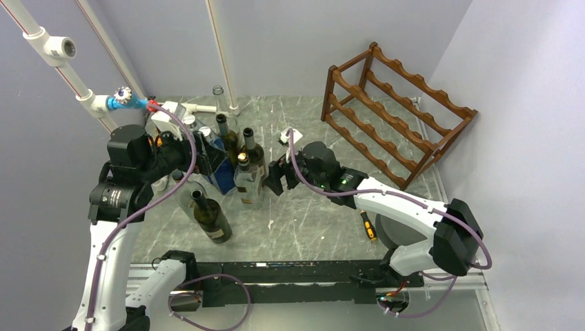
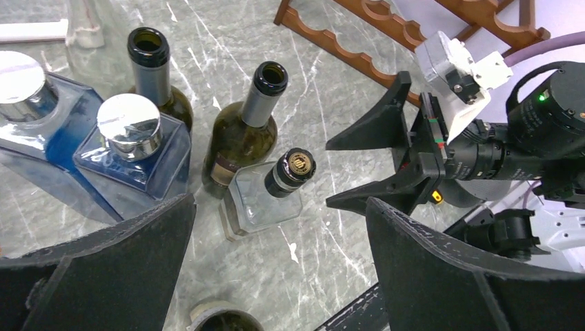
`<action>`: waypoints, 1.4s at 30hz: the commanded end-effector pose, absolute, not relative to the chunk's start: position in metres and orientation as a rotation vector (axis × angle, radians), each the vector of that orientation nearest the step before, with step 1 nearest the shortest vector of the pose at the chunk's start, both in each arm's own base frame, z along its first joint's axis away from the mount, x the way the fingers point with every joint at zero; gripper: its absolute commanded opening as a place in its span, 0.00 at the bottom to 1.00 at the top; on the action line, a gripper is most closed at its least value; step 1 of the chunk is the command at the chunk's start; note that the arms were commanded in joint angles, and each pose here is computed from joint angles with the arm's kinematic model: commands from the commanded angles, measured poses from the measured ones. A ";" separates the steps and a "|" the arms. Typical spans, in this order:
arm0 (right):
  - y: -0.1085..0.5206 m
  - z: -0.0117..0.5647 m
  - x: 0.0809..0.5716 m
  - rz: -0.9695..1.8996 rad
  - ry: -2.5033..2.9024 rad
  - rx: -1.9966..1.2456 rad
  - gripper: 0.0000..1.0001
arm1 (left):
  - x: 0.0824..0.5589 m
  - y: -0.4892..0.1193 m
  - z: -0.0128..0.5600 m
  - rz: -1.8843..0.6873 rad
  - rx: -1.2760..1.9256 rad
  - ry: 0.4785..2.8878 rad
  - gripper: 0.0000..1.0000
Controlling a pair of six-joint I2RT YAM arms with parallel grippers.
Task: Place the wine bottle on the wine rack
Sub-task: Adjust the wine bottle at the center of the board.
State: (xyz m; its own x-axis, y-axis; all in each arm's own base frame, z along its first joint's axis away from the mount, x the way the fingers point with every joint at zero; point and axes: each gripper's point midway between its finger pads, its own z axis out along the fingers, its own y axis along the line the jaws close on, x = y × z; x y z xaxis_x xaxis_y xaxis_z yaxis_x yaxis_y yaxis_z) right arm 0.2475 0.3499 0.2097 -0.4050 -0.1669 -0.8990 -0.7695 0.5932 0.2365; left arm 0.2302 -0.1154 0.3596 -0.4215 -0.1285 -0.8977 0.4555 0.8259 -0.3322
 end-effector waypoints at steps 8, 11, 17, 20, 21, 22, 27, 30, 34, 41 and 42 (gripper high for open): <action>0.360 0.257 0.248 0.896 1.707 -0.701 0.82 | 0.243 -0.143 0.326 -0.644 0.259 2.096 0.99; 0.349 0.253 0.243 0.884 1.720 -0.685 0.82 | 0.253 -0.142 0.310 -0.486 0.250 2.168 0.99; 0.328 0.244 0.236 0.841 1.748 -0.649 0.82 | 0.264 -0.157 0.284 -0.312 0.300 2.243 0.93; 0.322 0.239 0.234 0.830 1.762 -0.635 0.82 | 0.266 -0.162 0.274 -0.267 0.322 2.269 0.88; 0.320 0.237 0.234 0.828 1.768 -0.632 0.82 | 0.267 -0.163 0.271 -0.259 0.329 2.273 0.86; 0.320 0.236 0.234 0.826 1.770 -0.628 0.82 | 0.268 -0.165 0.268 -0.249 0.333 2.278 0.85; 0.315 0.231 0.234 0.806 1.784 -0.624 0.82 | 0.274 -0.167 0.254 -0.186 0.342 2.306 0.75; 0.313 0.226 0.233 0.791 1.802 -0.631 0.82 | 0.277 -0.167 0.247 -0.149 0.353 2.327 0.68; 0.309 0.217 0.235 0.757 1.833 -0.624 0.82 | 0.279 -0.169 0.245 -0.131 0.363 2.339 0.52; 0.307 0.205 0.235 0.724 1.856 -0.660 0.86 | 0.274 -0.181 0.261 -0.237 0.385 2.301 0.20; 0.307 0.204 0.235 0.724 1.855 -0.665 0.87 | 0.273 -0.184 0.265 -0.266 0.388 2.292 0.16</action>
State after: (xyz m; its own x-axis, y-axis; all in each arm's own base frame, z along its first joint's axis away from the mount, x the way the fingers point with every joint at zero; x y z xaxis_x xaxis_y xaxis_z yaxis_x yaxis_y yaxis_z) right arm 0.2333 0.3097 0.2032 -0.3738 -0.1114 -0.9208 -0.7173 0.6641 0.2109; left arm 0.2708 -0.1751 0.2314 -0.7057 0.2312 -0.6698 0.3262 0.9451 -0.0175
